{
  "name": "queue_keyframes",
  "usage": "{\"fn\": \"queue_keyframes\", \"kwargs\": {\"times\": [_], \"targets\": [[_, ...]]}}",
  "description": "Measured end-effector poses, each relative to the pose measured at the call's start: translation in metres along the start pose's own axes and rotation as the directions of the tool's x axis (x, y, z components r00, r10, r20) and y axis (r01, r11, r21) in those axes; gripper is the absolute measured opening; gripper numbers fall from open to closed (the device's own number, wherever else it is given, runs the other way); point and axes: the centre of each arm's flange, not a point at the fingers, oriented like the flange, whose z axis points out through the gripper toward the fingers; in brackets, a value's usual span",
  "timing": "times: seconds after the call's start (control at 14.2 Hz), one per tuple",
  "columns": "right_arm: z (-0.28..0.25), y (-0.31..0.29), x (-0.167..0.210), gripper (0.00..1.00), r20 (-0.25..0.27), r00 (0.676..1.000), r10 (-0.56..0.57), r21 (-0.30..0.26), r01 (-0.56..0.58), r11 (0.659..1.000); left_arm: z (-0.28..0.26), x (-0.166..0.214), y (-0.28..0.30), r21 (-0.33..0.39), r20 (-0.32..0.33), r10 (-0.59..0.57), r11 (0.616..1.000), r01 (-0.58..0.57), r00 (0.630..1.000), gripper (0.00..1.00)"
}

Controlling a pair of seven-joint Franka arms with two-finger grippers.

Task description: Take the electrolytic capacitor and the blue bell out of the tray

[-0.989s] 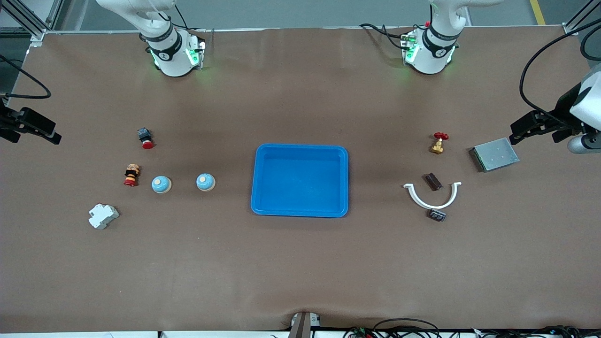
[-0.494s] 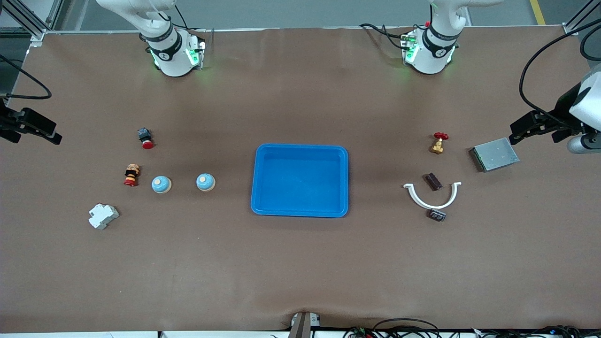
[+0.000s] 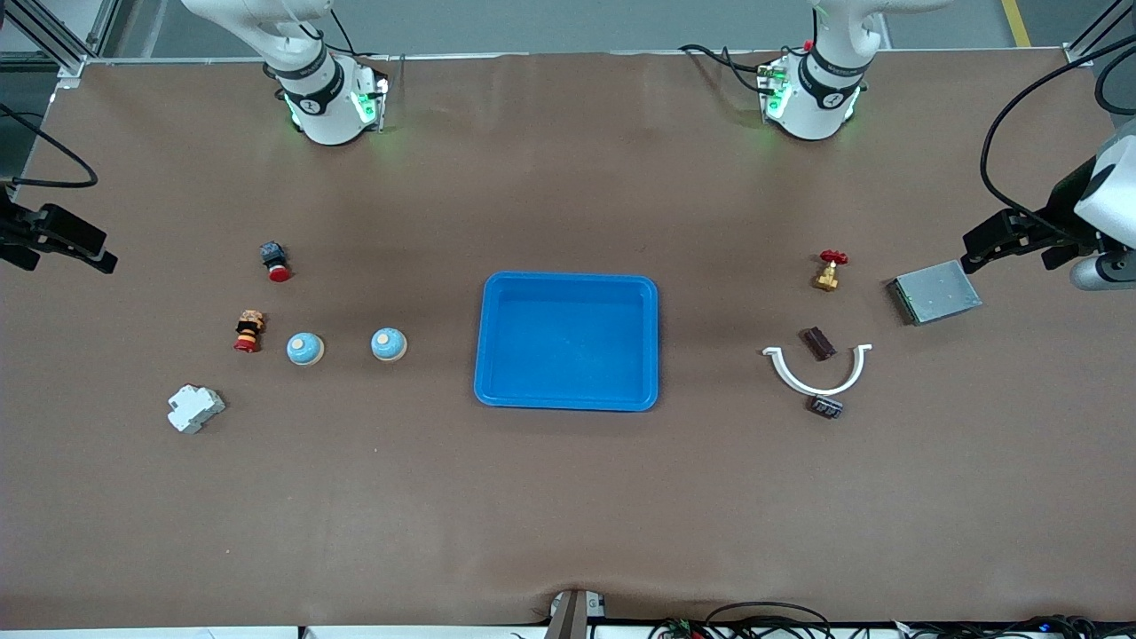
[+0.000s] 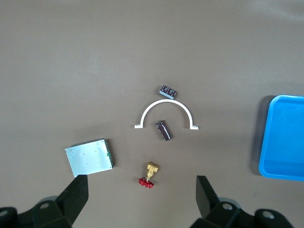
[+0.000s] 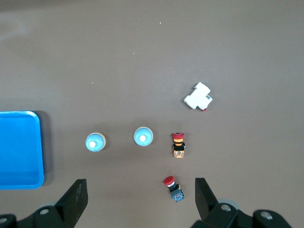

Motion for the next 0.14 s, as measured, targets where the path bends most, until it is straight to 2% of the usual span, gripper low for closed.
{"fn": "queue_keyframes", "kwargs": {"times": [0.14], "targets": [[0.0,0.0,0.0,1.0,0.0,1.0,0.0,0.0,0.0,1.0,0.0,0.0,0.0,0.0,0.0,0.0,1.0,0.0,1.0,1.0]]}}
